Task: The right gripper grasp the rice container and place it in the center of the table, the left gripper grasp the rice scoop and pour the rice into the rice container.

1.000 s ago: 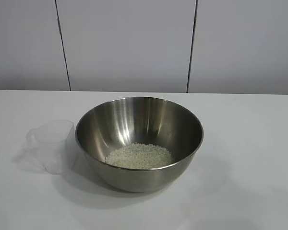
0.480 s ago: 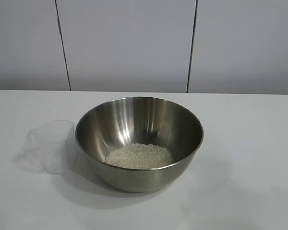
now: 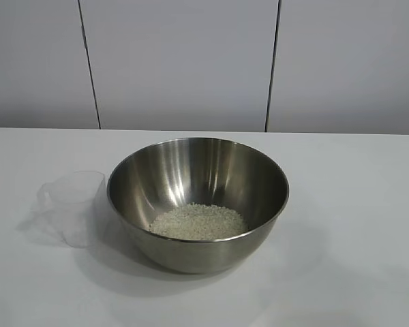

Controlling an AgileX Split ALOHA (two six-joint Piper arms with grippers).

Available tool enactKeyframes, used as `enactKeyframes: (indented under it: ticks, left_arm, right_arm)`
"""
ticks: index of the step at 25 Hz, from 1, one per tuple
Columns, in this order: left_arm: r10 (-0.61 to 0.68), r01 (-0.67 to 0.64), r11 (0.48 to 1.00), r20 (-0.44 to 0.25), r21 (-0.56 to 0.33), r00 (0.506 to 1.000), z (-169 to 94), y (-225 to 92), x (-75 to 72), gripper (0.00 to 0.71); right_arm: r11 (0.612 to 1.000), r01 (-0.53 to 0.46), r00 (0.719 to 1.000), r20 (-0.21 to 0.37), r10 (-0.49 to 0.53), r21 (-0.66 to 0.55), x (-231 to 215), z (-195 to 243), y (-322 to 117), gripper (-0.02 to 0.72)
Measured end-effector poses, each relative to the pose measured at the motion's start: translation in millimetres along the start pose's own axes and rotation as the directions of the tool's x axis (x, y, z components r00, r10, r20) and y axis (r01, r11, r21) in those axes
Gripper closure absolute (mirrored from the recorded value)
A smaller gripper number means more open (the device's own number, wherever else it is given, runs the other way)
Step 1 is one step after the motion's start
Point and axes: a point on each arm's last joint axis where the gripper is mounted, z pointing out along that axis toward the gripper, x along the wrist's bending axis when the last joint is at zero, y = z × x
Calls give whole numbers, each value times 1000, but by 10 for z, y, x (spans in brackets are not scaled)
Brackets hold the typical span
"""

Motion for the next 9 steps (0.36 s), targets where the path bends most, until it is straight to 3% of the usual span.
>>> enactKeyframes:
  ticks: [6,9]
  left_arm:
    - [52,-44,986,47,-161,998,-208,-127,-21,168]
    - [59,-49,983,50,-177,997,-229,-143,-19,168]
  right_arm:
    - [1000,0,1000,0,0,0,0,0,0,64]
    - [1000,0,1000,0,0,0,0,0,0,64]
